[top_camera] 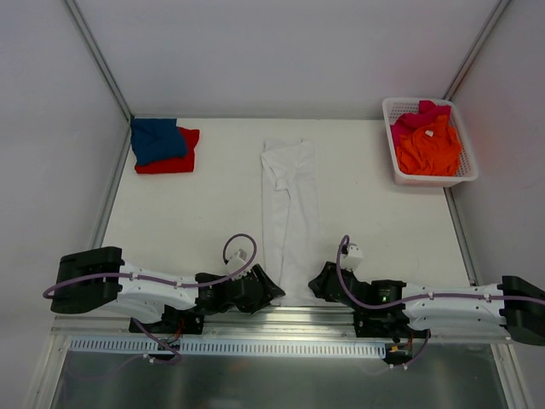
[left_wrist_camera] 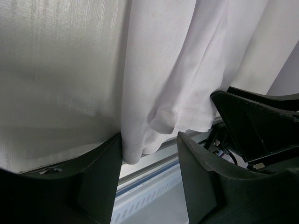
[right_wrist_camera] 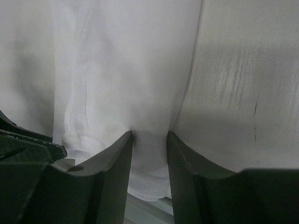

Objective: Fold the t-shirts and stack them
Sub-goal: Fold the tshirt

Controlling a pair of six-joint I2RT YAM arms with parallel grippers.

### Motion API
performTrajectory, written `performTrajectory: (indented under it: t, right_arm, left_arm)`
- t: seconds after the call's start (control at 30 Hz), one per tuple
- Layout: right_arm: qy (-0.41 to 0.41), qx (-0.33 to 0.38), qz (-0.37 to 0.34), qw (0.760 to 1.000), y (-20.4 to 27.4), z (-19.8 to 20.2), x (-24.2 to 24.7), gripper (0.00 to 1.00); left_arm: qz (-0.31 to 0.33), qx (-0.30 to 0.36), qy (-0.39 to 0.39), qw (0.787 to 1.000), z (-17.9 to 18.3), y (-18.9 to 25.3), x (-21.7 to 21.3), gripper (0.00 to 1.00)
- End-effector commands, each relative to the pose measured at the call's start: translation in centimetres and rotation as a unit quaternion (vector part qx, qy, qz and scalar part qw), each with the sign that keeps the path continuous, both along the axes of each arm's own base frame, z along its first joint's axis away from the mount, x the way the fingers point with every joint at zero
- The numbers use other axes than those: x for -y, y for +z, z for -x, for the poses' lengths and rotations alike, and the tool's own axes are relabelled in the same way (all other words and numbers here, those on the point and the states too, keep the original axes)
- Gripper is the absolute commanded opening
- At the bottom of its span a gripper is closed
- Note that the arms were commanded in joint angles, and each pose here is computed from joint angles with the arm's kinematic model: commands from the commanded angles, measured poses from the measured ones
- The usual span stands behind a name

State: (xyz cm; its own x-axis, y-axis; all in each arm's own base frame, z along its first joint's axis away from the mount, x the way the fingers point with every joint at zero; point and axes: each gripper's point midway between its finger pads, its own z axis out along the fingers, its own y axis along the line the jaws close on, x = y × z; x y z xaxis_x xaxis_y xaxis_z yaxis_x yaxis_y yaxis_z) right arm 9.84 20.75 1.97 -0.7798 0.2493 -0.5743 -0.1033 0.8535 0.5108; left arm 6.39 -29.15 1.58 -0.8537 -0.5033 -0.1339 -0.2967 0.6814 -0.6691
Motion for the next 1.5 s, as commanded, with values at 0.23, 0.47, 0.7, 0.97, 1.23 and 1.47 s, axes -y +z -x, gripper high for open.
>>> performTrajectory:
  t: [0.23,0.47,0.7,0.97,1.23,1.47]
  right_arm:
    - [0.004,-0.012,0.035,0.999,-1.0,0.6,0.8,0.38]
    - [0.006,-0.010,0.034,0.999,-0.9,0.6,0.7,0.38]
    - [0.006,-0.011,0.036,0.999,-1.0,0.6,0.6,0.07]
    - [0.010,-0.006,0.044,0.999,-0.5,0.6,0.5,0.00]
    - [0.016,0.025,0.051,0.998,2.3,-0.2,0.0,0.00]
    - [0.022,0.054,0.059,0.997,4.6,-1.0,-0.4,0.00]
  left_arm:
    - [-0.202,-0.025,-0.013,0.979,1.5,-7.3,-8.4,0.50]
    - [-0.209,-0.037,0.007,0.977,1.6,-8.0,-10.0,0.44]
    - [-0.214,-0.043,0.012,0.976,1.7,-8.4,-10.5,0.03]
    - [-0.213,-0.033,0.001,0.977,1.4,-7.8,-9.5,0.00]
    - [-0.213,0.021,-0.014,0.977,-0.8,-3.9,-7.6,0.00]
    - [-0.203,0.061,-0.018,0.977,-3.0,-0.6,-6.7,0.00]
